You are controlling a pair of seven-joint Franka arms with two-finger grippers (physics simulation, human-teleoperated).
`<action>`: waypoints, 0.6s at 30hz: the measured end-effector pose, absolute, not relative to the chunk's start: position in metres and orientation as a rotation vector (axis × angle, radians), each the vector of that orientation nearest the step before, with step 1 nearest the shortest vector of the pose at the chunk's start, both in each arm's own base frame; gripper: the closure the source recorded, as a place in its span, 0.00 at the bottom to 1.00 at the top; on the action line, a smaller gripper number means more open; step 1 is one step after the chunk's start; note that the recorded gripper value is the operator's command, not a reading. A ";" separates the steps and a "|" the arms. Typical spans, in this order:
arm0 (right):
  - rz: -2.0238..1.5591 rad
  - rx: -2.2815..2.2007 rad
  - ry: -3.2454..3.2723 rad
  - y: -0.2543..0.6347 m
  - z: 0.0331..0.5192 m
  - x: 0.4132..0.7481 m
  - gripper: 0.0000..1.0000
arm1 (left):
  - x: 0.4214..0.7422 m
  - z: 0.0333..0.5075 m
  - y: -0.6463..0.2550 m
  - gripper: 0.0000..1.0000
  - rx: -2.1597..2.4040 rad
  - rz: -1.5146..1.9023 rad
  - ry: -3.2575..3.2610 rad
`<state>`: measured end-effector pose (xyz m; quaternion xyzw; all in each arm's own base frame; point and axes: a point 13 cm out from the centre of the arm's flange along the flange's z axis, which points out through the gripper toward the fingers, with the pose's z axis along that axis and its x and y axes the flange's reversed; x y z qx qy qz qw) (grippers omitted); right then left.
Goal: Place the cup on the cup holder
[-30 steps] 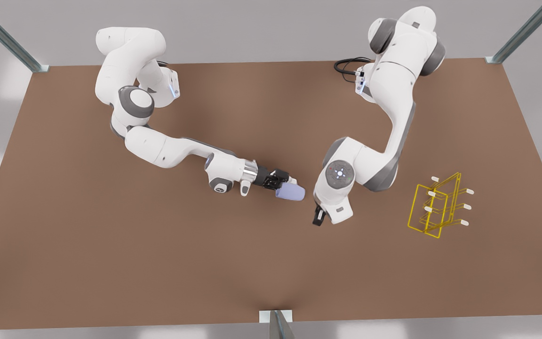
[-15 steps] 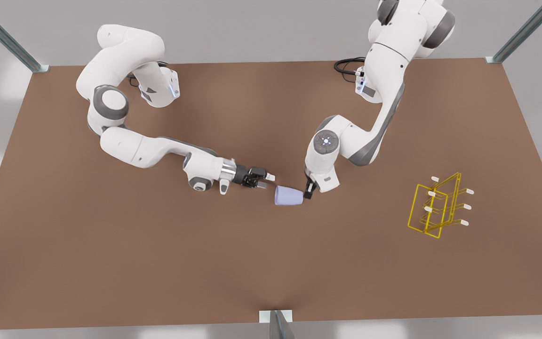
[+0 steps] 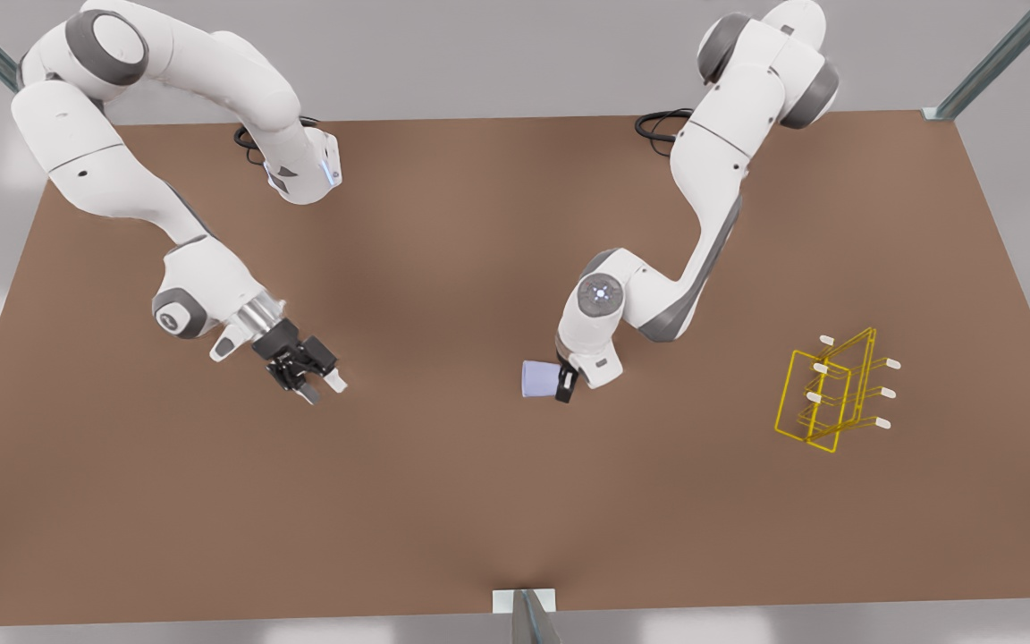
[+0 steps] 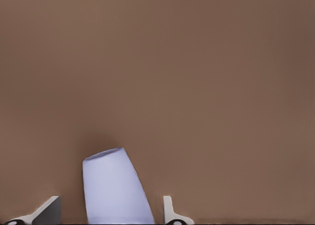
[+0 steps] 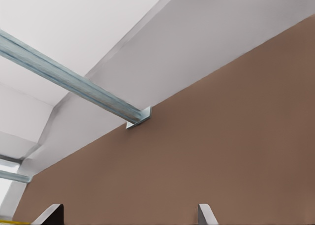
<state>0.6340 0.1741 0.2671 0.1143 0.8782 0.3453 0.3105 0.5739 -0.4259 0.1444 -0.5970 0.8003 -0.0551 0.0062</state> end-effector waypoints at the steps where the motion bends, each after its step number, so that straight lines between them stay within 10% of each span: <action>1: 0.847 0.338 2.318 0.157 0.266 0.641 0.00 | 0.576 0.143 -0.430 0.00 -1.879 -0.179 2.497; 14: 0.183 1.292 2.305 -0.049 0.323 0.750 0.00 | 0.592 0.127 -0.431 0.00 -2.023 -0.156 2.327; 18: -0.058 1.313 2.491 -0.090 0.357 0.722 0.00 | 0.593 0.118 -0.428 0.00 -2.078 -0.133 2.270</action>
